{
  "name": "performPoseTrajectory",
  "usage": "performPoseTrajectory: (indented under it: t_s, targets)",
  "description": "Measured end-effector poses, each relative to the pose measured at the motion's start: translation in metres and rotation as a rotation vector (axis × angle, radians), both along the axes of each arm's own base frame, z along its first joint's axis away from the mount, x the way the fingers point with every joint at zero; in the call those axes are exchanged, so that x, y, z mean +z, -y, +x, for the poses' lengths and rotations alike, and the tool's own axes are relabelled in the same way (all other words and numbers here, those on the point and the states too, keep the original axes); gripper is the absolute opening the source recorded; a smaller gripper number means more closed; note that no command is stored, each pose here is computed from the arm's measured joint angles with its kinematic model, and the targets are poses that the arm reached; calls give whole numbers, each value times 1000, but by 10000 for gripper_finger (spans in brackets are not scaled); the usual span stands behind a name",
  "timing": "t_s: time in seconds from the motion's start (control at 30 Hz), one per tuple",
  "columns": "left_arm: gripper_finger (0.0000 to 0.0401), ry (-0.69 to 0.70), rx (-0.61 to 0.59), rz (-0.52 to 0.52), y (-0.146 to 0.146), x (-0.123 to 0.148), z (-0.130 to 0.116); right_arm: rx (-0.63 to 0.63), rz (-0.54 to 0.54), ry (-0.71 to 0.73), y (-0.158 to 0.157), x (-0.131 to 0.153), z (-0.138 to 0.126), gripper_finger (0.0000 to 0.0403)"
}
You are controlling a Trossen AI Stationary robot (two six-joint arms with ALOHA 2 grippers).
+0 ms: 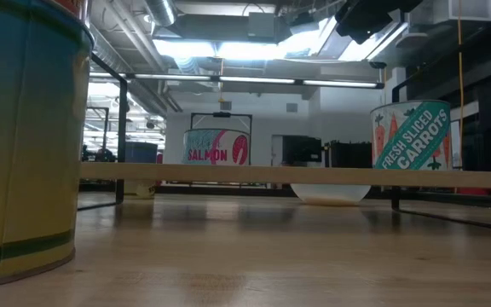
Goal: Pick and place cans onto a shelf
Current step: Put the canned mushroom on the shelf
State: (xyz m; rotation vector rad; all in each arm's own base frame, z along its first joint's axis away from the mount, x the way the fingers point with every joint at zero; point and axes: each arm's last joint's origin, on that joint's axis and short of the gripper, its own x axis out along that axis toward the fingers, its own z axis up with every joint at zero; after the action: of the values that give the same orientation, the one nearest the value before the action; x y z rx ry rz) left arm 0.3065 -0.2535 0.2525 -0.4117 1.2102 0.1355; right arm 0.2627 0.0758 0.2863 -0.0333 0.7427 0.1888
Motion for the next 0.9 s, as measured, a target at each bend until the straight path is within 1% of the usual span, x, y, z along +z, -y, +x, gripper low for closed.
performPoseTrajectory:
  t_s: [0.2, 0.33, 0.9]
  targets:
    - [144, -3, 1, 7, 0, -1, 0, 0, -1, -2, 0, 0, 0, 96]
    - [131, -5, 1, 11, 0, -1, 0, 0, -1, -2, 0, 0, 0, 96]
    - [23, -9, -4, -2, 0, -2, 0, 1, -1, -3, 0, 0, 0, 96]
